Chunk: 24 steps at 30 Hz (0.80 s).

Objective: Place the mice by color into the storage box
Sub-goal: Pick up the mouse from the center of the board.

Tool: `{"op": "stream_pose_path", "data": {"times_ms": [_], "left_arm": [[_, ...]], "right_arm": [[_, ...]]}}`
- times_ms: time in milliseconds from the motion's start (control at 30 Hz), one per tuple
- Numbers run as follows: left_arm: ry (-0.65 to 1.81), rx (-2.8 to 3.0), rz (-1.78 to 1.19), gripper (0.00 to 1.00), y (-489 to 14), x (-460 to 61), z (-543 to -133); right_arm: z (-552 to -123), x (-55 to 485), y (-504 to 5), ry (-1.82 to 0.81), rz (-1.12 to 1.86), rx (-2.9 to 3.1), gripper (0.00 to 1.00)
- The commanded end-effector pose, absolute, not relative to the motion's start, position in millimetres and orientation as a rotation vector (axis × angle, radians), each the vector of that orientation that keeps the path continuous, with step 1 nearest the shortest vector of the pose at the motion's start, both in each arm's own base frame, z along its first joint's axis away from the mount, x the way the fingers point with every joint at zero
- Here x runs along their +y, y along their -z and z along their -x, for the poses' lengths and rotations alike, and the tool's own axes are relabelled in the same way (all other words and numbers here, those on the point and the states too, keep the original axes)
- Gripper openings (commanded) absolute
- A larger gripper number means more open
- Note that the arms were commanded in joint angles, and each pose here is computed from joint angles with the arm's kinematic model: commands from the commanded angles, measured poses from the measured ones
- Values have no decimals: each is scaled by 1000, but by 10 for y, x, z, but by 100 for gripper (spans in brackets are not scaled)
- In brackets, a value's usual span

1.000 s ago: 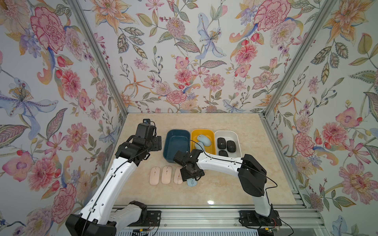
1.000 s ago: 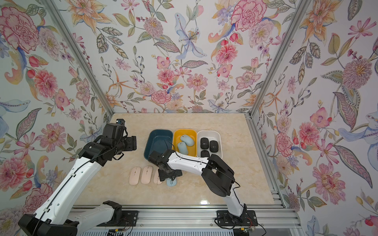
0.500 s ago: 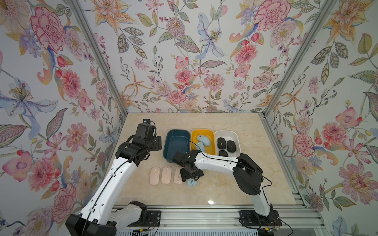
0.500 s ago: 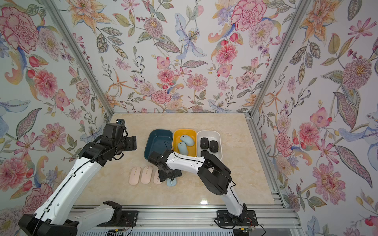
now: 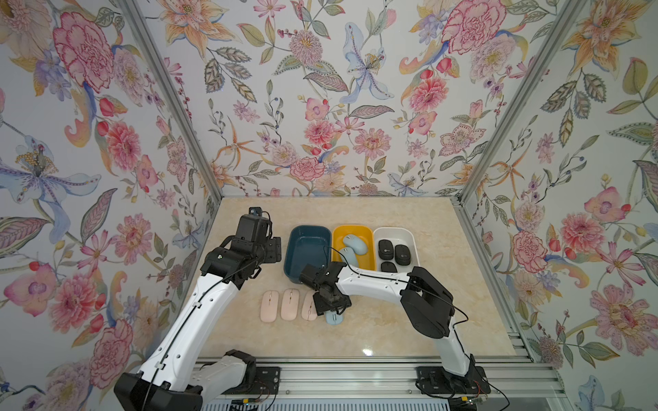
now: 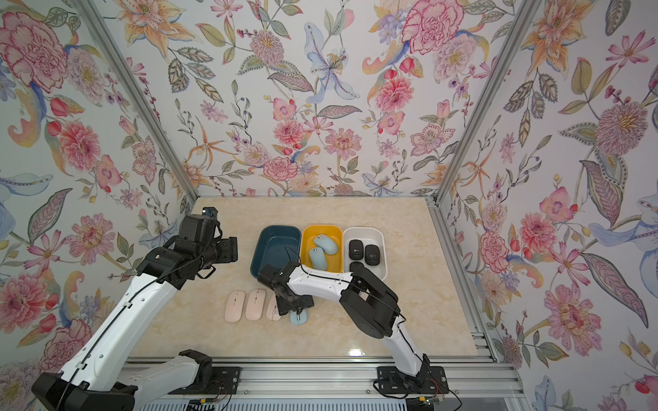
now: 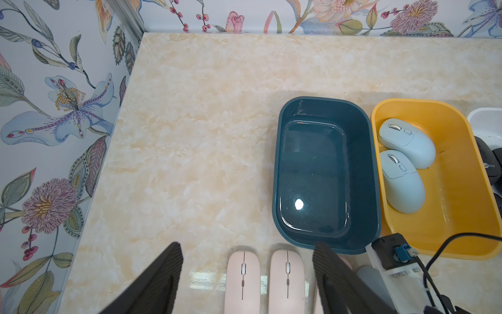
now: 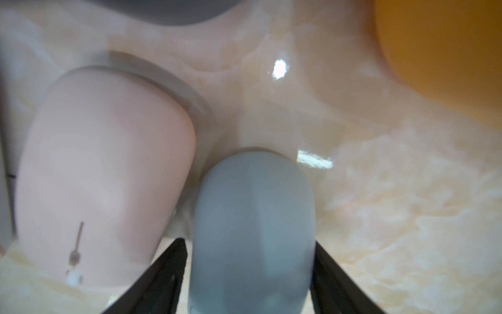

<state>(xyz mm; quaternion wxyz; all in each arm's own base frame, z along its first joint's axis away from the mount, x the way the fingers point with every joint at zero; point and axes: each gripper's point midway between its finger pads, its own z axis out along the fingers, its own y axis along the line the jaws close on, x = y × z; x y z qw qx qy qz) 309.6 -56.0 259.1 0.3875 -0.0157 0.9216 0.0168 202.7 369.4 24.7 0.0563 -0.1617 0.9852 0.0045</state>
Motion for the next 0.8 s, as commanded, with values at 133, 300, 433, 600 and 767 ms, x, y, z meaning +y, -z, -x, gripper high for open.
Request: {"op": "stream_pose_path", "data": {"times_ms": [133,300,433,600,767], "left_arm": [[-89,2353,63,79,-2566,-458,-3043],[-88,2357,65,79,-2554,-461,-3046],[-89,2355,69,79,-2559,-460,-3052],[-91,2354,71,79,-2562,-454,-3051],[-83,2356,73,79,-2558,-465,-3052]], "right_arm": [[-1978,3593,-223,19,491,3017,62],[-1982,3550,-385,12,490,2999,61],[-1989,3521,-546,12,497,2981,61],[-2027,3486,-820,-1,491,2946,61],[-2159,3452,-1171,-34,479,2914,61]]}}
